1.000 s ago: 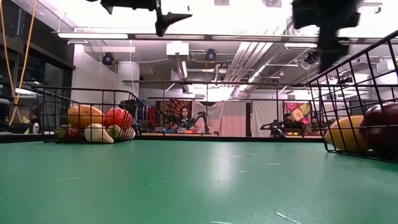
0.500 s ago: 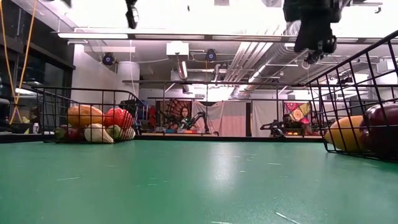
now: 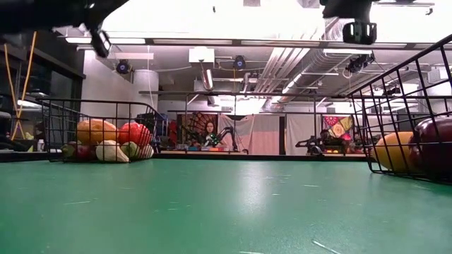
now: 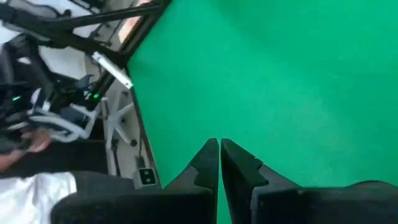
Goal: Sort produce into baskets
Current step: Return to Home Position
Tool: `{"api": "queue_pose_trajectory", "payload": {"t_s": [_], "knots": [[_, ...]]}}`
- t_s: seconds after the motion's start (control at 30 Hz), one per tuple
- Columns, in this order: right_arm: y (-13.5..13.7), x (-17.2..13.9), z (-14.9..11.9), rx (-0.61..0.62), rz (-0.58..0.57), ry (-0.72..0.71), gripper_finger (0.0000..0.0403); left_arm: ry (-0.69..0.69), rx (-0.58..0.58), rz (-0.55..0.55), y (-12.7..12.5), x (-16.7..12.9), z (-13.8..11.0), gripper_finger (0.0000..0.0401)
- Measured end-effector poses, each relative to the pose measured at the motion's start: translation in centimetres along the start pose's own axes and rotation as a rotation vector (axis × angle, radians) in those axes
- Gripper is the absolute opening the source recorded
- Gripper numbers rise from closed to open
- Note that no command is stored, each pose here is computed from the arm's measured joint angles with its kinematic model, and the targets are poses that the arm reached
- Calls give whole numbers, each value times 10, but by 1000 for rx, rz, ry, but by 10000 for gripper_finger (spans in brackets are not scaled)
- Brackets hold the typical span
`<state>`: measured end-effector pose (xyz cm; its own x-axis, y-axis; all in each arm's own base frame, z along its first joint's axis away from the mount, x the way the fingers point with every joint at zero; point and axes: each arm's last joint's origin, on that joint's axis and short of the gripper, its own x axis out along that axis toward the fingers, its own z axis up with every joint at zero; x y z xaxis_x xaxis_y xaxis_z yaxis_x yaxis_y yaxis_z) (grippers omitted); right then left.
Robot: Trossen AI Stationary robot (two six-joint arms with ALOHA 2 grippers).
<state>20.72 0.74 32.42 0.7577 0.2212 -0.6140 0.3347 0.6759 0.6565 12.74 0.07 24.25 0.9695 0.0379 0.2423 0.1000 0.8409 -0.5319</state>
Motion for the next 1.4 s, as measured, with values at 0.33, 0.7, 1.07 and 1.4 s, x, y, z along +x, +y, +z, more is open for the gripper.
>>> {"api": "queue_pose_trajectory", "payload": {"t_s": [0.33,0.7,1.07,1.4], "knots": [[11,3,-13,-82,35,52,1,-88,-41,-4,21,-33,-28,0],[-12,8,-53,-177,111,11,0,-104,-71,-10,21,-38,-27,0],[-80,-8,-32,-414,370,-621,0,-73,-68,11,23,-37,-30,0],[-103,-2,-71,-544,501,-799,0,-74,-67,11,23,-37,-30,0]]}}
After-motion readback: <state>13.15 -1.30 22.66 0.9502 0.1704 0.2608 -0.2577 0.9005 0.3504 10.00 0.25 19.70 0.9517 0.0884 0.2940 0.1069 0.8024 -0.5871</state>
